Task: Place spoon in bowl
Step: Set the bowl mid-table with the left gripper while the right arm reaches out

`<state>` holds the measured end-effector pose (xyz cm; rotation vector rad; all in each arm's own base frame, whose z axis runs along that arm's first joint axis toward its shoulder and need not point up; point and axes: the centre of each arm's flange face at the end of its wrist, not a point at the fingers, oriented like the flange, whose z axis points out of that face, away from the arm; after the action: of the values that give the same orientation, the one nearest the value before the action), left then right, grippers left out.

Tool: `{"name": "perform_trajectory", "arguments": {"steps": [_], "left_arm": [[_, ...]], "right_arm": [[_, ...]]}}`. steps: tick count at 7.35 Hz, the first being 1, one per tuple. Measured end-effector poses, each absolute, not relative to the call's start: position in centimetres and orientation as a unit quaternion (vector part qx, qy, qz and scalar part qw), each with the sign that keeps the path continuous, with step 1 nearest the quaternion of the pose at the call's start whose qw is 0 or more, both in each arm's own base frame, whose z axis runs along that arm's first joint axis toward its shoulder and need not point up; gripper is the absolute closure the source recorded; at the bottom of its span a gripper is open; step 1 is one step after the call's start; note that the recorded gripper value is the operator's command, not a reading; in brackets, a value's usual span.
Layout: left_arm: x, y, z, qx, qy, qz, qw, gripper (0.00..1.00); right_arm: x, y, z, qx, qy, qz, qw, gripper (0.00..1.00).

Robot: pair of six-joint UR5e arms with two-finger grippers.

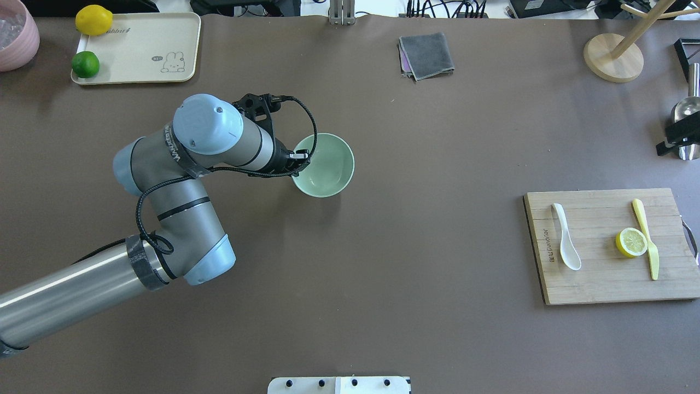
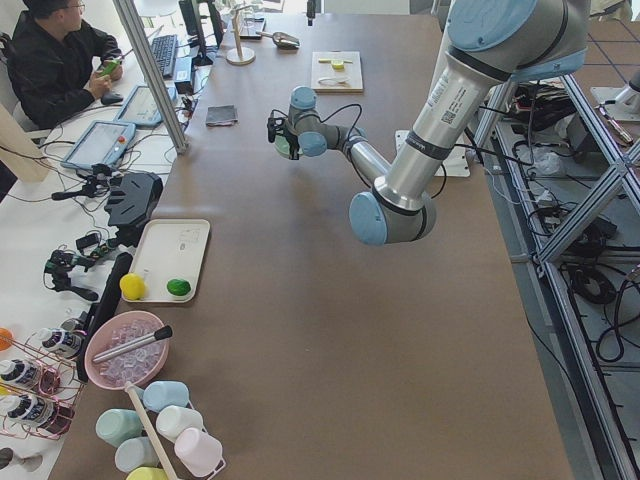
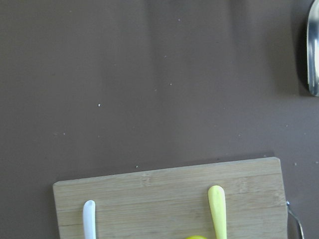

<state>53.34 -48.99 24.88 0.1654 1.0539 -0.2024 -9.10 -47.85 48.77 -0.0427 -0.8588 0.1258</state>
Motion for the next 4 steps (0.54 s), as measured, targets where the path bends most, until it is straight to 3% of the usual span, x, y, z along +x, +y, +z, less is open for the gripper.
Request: {"name": "perform_trajectory", "arguments": {"steps": [1,2,3,4], "left_arm": [[53.8,-48.5,24.9,0.08,0.5,-0.096,0.857,1.0],[54.1,-48.3,25.1,0.08,0.497,-0.095,0.859,0.91],[54.1,-48.2,25.2,0.079,0.494,-0.095,0.861,0.28],[54.2,-48.1,25.1,0.079,0.493,-0.095,0.861,0.03]], "right_arm": [[-11.1,-47.0,47.3,-0.031,-0.417,0.069,0.906,0.0],[-12.6,-46.1,46.5,-0.038,-0.418,0.066,0.905,0.0],[-13.7,-45.6,46.2,-0.043,-0.418,0.06,0.905,0.0],[-14.4,-45.3,46.0,-0.047,-0.418,0.054,0.906,0.0]]}}
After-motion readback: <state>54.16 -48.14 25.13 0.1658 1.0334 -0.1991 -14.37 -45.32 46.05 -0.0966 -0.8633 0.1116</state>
